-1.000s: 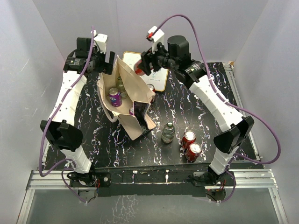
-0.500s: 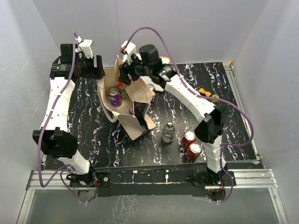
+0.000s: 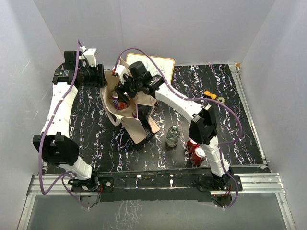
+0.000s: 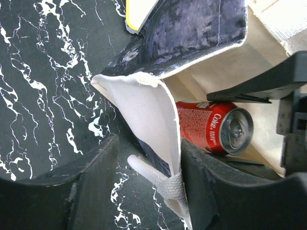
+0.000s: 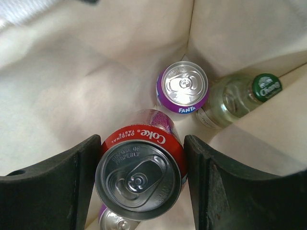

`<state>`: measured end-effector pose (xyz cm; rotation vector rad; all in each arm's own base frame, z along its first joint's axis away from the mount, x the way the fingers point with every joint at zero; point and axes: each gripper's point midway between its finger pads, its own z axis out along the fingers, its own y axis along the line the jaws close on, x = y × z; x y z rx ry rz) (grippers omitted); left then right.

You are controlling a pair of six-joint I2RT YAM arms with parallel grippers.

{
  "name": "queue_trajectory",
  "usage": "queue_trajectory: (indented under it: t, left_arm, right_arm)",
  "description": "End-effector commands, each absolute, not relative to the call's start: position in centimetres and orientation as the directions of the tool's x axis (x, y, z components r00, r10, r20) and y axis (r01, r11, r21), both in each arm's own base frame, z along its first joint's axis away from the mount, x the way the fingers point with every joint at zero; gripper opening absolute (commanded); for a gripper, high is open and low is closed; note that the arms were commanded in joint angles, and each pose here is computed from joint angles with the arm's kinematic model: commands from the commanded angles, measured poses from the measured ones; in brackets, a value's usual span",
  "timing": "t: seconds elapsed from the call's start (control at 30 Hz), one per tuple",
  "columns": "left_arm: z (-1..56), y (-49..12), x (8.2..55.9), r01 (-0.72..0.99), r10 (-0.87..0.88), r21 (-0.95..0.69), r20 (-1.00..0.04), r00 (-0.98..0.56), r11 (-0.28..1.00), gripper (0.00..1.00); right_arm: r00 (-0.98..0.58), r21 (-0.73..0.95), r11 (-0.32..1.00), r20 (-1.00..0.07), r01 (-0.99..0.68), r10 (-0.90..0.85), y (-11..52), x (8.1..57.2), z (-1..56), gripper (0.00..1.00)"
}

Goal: Place the beverage into the canvas bag
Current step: Place the drink in the canvas bag.

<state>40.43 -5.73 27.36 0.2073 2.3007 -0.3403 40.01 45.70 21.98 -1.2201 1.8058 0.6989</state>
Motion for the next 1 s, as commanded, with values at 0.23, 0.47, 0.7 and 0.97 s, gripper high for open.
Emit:
queue_trajectory:
  t: [0.23, 0.47, 0.7, 0.97]
  left_arm:
    - [26.8, -5.4, 39.7, 0.265, 0.047, -0.199, -0.711, -0.702, 0.943, 0.39]
    - [25.7, -5.6, 39.2, 0.285, 0.064, -0.216, -0.684, -0.727, 0.934, 0.27]
    - [25.3, -5.4, 39.2, 0.285, 0.068, -0.216, -0.675, -0.735, 0.934, 0.00]
    - [25.1, -5.6, 39.4, 0.290, 0.067, -0.226, -0.672, -0.737, 0.930, 0.00]
  right_arm:
    - [0.022, -0.184, 0.344, -0.905, -0.921, -0.425, 48.0, 43.2, 23.7, 0.08]
    - [0.021, -0.172, 0.316, -0.903, -0.933, -0.429, 49.0, 43.5, 21.4, 0.08]
    - [0.026, -0.161, 0.279, -0.902, -0.947, -0.432, 50.4, 43.0, 19.8, 0.08]
    - [0.028, -0.165, 0.265, -0.890, -0.950, -0.455, 50.8, 42.7, 18.4, 0.08]
